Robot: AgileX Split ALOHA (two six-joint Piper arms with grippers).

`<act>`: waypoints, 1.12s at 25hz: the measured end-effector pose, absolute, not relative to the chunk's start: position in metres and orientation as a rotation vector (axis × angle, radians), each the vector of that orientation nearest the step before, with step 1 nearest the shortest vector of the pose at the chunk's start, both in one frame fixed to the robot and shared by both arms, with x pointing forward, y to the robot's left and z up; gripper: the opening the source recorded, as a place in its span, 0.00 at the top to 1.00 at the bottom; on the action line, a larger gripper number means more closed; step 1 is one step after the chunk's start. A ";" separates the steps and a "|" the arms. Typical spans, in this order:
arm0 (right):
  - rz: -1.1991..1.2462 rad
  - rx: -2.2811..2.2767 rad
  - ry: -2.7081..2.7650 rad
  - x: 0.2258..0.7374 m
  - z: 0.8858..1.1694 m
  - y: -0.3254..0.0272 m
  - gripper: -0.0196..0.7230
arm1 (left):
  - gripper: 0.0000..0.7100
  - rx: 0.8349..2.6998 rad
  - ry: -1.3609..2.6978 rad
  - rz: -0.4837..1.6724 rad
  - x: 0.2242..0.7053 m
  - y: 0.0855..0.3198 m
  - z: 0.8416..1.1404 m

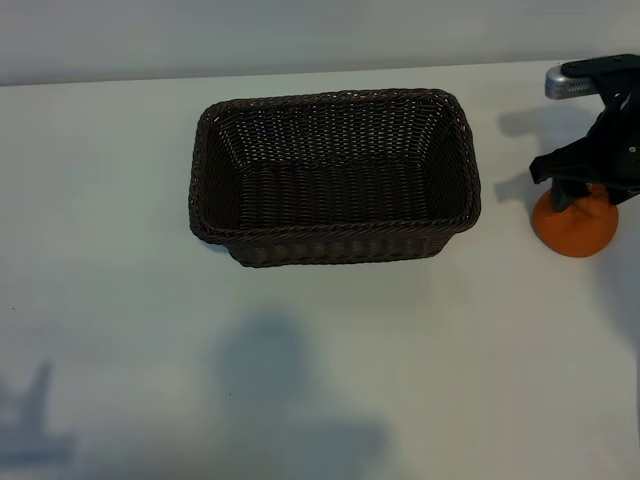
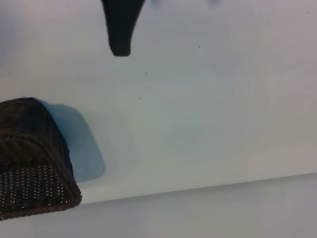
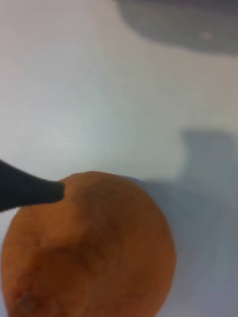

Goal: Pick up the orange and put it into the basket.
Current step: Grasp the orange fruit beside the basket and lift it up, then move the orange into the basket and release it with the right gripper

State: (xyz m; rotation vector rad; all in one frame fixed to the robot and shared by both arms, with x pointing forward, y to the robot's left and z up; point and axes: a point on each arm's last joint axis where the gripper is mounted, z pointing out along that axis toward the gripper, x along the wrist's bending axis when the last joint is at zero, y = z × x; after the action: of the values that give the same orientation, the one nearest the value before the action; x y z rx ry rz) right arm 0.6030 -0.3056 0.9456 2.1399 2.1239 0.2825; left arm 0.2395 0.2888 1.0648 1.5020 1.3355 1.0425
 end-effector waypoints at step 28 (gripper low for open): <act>0.190 2.181 2.140 0.600 0.938 -0.308 0.84 | 0.16 1.631 1.452 0.890 0.231 0.286 1.051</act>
State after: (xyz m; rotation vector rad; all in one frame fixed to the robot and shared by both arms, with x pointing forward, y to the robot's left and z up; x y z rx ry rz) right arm 0.6004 -0.3076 0.9376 2.1809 2.1398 0.1905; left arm 0.2313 0.2863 1.0509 1.6313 1.4518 0.8904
